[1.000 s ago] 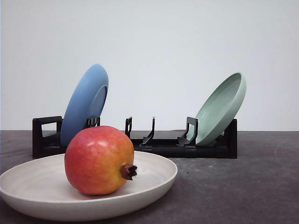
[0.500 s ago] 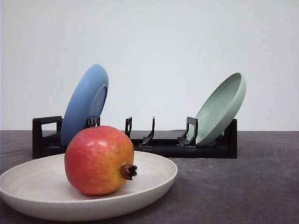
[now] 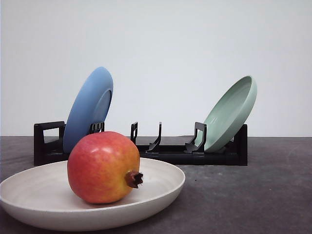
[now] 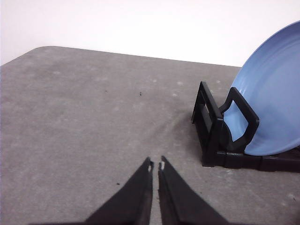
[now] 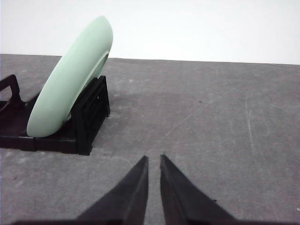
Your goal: Place pomegranate in white plate
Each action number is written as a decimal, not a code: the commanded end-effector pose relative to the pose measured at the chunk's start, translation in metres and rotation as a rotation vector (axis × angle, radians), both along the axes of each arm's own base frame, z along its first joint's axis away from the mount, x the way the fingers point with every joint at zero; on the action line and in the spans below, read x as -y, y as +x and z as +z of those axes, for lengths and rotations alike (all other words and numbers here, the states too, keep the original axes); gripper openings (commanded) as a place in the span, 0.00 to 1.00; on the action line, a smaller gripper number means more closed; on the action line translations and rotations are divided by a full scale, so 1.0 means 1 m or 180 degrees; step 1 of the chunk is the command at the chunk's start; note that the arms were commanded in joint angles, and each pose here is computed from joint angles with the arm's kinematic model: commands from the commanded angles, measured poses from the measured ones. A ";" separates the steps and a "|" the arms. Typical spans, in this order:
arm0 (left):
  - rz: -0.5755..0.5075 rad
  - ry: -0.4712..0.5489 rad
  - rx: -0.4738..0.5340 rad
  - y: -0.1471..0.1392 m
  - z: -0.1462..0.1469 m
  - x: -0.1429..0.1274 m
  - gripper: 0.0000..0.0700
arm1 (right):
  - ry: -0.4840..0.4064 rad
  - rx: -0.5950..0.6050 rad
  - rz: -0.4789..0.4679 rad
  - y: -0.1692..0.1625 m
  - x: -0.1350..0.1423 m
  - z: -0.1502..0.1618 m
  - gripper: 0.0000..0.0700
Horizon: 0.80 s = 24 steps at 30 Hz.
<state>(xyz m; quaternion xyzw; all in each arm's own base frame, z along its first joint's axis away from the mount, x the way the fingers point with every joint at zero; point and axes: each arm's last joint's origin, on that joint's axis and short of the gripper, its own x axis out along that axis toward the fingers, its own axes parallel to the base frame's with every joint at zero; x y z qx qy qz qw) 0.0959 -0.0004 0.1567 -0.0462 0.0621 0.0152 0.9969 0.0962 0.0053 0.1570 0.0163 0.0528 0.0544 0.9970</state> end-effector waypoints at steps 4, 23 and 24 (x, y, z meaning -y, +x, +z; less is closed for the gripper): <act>-0.0011 0.0002 0.0000 0.001 -0.002 0.000 0.00 | 0.0009 0.0019 -0.0004 0.000 0.000 0.000 0.06; -0.0011 0.0001 0.0000 0.001 -0.002 0.000 0.00 | 0.0010 0.0018 -0.0005 0.000 0.000 0.000 0.06; -0.0011 0.0001 0.0000 0.001 -0.002 0.000 0.00 | 0.0009 0.0018 -0.0005 0.000 0.000 0.000 0.06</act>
